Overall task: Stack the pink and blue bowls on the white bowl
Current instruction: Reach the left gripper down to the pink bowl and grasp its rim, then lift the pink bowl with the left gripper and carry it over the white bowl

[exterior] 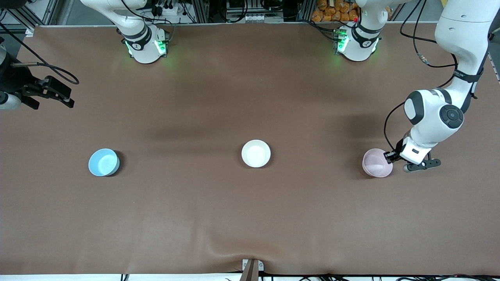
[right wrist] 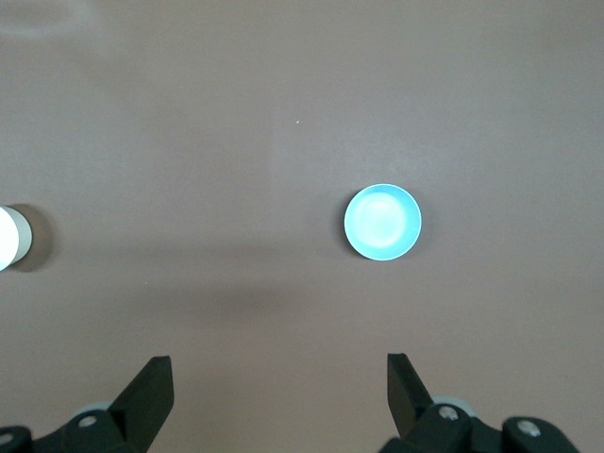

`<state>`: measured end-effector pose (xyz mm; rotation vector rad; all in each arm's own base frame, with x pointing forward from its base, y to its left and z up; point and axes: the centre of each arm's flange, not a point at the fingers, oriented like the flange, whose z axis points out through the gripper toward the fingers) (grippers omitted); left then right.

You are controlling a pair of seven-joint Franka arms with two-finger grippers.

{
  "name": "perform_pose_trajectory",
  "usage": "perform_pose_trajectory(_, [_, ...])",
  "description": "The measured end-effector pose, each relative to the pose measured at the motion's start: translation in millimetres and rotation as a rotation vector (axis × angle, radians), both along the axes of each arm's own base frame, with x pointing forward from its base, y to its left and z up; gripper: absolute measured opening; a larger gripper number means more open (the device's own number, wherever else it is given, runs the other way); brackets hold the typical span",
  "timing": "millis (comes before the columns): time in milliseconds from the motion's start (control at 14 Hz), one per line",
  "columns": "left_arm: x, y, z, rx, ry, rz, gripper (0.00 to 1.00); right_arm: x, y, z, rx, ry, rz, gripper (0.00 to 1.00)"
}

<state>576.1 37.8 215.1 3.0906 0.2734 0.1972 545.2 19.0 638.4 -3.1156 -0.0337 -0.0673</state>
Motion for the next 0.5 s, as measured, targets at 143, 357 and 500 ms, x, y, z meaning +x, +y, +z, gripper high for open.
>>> perform_pose_trajectory(143, [2.8, -0.8, 8.6, 0.002, -0.016, -0.006, 0.03, 0.0, 0.1, 0.0, 0.000, 0.000, 0.000, 1.00])
perform_pose_trajectory(357, [5.4, -11.0, 26.9, 0.000, -0.030, -0.023, 0.03, -0.1, 1.0, -0.1, 0.000, 0.001, 0.002, 1.00])
perform_pose_trajectory(500, [8.6, -25.0, 49.4, -0.004, -0.038, -0.045, 0.03, -0.2, 1.3, -0.2, 0.000, 0.002, 0.002, 1.00])
